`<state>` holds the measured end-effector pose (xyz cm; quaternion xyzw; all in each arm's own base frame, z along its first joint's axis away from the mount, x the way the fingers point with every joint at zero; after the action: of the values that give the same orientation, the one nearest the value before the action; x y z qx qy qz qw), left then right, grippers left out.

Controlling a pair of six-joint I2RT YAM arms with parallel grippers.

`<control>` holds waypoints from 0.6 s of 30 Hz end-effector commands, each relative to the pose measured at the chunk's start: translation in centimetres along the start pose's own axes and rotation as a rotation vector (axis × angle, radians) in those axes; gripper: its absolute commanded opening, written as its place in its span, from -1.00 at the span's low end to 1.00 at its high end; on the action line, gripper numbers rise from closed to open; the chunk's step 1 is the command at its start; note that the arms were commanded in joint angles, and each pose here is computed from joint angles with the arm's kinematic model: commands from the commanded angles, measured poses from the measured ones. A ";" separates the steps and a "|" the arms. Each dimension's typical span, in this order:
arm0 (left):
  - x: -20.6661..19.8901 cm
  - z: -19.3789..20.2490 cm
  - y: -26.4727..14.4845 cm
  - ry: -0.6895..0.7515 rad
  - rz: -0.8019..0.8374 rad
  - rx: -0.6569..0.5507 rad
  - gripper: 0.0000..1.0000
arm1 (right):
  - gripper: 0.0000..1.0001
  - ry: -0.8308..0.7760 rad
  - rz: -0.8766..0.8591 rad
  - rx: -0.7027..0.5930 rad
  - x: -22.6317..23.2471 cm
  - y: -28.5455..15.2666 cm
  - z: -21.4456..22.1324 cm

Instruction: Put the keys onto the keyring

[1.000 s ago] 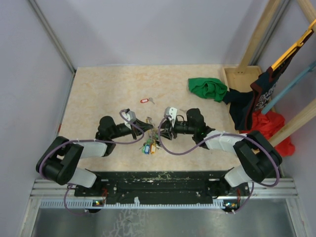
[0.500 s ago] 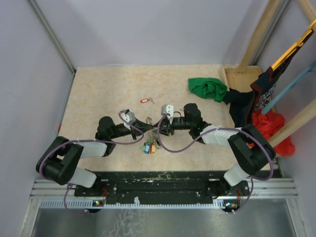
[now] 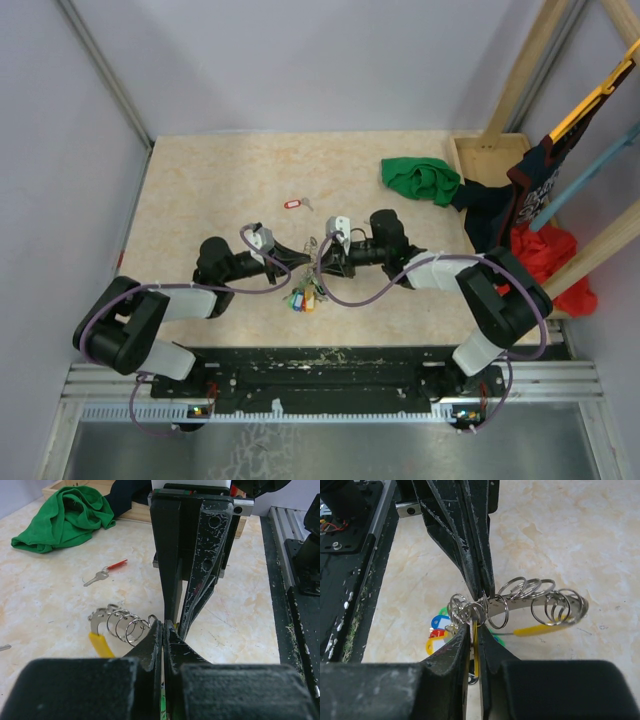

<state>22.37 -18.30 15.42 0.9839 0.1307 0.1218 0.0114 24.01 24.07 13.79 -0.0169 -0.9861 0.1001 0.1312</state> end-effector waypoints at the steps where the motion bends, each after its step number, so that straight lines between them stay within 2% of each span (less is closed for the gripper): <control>1: 0.2 -1.3 0.0 0.058 0.008 -0.058 -1.00 | -0.89 -0.067 -0.049 -0.030 -0.5 0.1 -2.2; 2: 0.2 -1.3 0.0 0.057 0.007 -0.058 -1.00 | -0.99 -0.069 -0.048 -0.020 -0.5 0.1 -2.4; 8: 0.3 -1.1 0.0 0.056 0.001 -0.037 -0.98 | -1.00 -0.115 0.008 0.067 -0.6 -0.8 -3.5; 14: 0.5 -0.8 -0.1 0.059 -0.012 -0.007 -0.59 | -1.00 -0.136 0.061 0.148 0.2 -2.3 -5.4; 18: 0.5 -0.8 -0.1 0.062 -0.005 -0.002 -0.45 | -1.00 -0.142 0.067 0.178 0.6 -2.6 -6.5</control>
<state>22.37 -18.17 15.59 0.9820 0.1330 0.1342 0.0058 24.84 23.08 17.35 -0.0289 -0.9761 0.1907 0.1002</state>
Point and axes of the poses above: each gripper's point midway between its finger pads, its own y axis out along the fingers, its own x axis along the line the jaws close on, z = x × y, the point moved 9 cm from there along -y, back along the fingers, and after that the axes turned 14 degrees about y, right-handed, at the moved point
